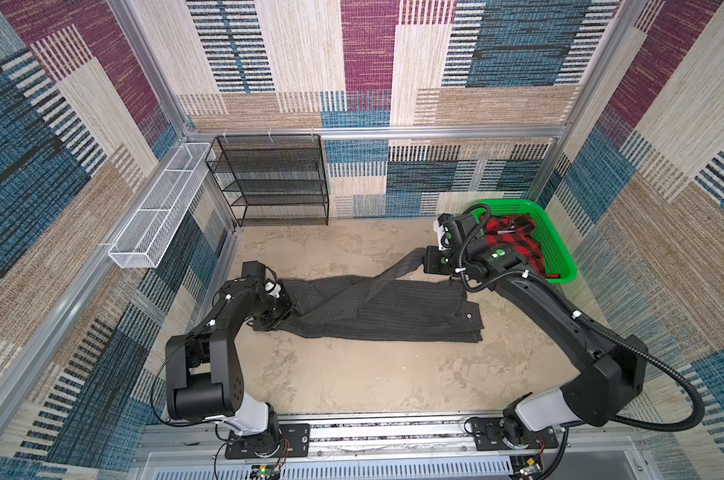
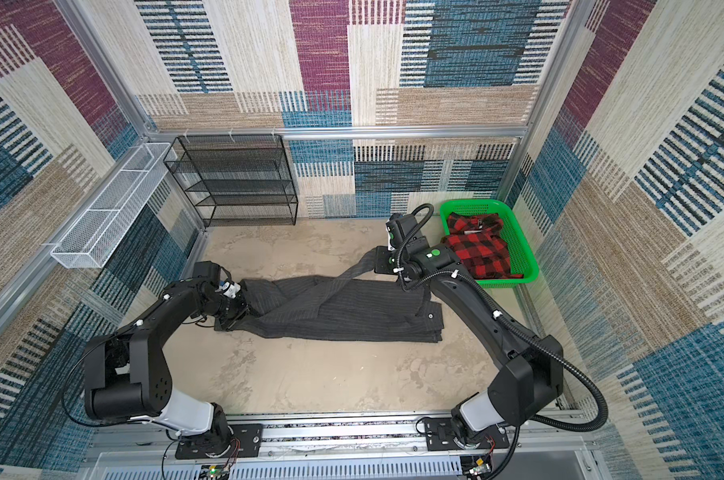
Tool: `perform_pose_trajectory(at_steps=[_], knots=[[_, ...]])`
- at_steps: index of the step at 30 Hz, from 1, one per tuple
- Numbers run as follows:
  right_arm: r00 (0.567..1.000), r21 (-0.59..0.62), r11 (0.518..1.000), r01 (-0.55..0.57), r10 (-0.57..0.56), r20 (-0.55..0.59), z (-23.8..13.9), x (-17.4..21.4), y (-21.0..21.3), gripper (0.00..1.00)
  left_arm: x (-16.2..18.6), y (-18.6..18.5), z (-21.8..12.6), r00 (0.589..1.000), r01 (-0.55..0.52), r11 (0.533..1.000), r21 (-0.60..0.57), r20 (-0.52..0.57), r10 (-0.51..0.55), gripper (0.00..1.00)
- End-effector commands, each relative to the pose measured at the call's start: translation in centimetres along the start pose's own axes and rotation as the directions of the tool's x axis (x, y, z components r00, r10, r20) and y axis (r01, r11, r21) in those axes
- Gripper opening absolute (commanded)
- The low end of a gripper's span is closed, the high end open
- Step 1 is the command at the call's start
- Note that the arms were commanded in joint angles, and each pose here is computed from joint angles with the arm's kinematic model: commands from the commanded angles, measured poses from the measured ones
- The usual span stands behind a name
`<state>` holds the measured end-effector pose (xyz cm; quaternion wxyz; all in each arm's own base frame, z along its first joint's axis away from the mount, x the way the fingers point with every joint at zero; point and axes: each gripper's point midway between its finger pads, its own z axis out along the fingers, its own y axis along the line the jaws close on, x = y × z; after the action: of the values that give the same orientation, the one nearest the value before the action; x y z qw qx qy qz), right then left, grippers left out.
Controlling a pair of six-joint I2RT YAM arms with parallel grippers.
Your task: Fold and stack the long sleeve shirts
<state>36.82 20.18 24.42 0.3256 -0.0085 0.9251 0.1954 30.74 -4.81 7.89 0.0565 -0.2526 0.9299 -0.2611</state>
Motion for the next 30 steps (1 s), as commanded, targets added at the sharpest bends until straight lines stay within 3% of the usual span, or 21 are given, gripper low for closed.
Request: perform_pose_trajectory(at_steps=[1, 7, 14, 19, 26, 30], knots=[[1.000, -0.072, 0.997, 0.010, -0.008, 0.025, 0.9, -0.7, 1.3, 0.00, -0.1, 0.7, 0.0, 1.000, -0.021, 0.999, -0.040, -0.003, 0.021, 0.00], [0.997, -0.153, 0.986, 0.059, -0.050, 0.060, 1.5, -2.0, 3.1, 0.00, -0.8, 0.6, 0.0, 1.000, 0.002, 0.999, -0.044, 0.018, -0.001, 0.01], [0.971, -0.229, 0.953, 0.200, -0.161, 0.177, -0.1, -6.5, 6.5, 0.00, -1.7, 0.4, -1.0, 0.994, 0.071, 0.998, -0.001, 0.083, -0.070, 0.03], [0.945, -0.318, 0.905, 0.284, -0.207, 0.255, -0.7, -9.4, 9.8, 0.00, -2.2, 0.4, -1.7, 0.980, 0.141, 0.987, 0.083, 0.127, -0.150, 0.03], [0.902, -0.461, 0.797, 0.391, -0.232, 0.363, -2.3, -11.9, 14.2, 0.00, -1.6, 0.9, -1.2, 0.974, 0.184, 0.975, 0.125, 0.111, -0.198, 0.04], [0.891, -0.484, 0.765, 0.425, -0.261, 0.371, -1.5, -11.2, 14.7, 0.00, -1.0, 0.7, -0.4, 0.971, 0.210, 0.963, 0.172, 0.077, -0.226, 0.12]])
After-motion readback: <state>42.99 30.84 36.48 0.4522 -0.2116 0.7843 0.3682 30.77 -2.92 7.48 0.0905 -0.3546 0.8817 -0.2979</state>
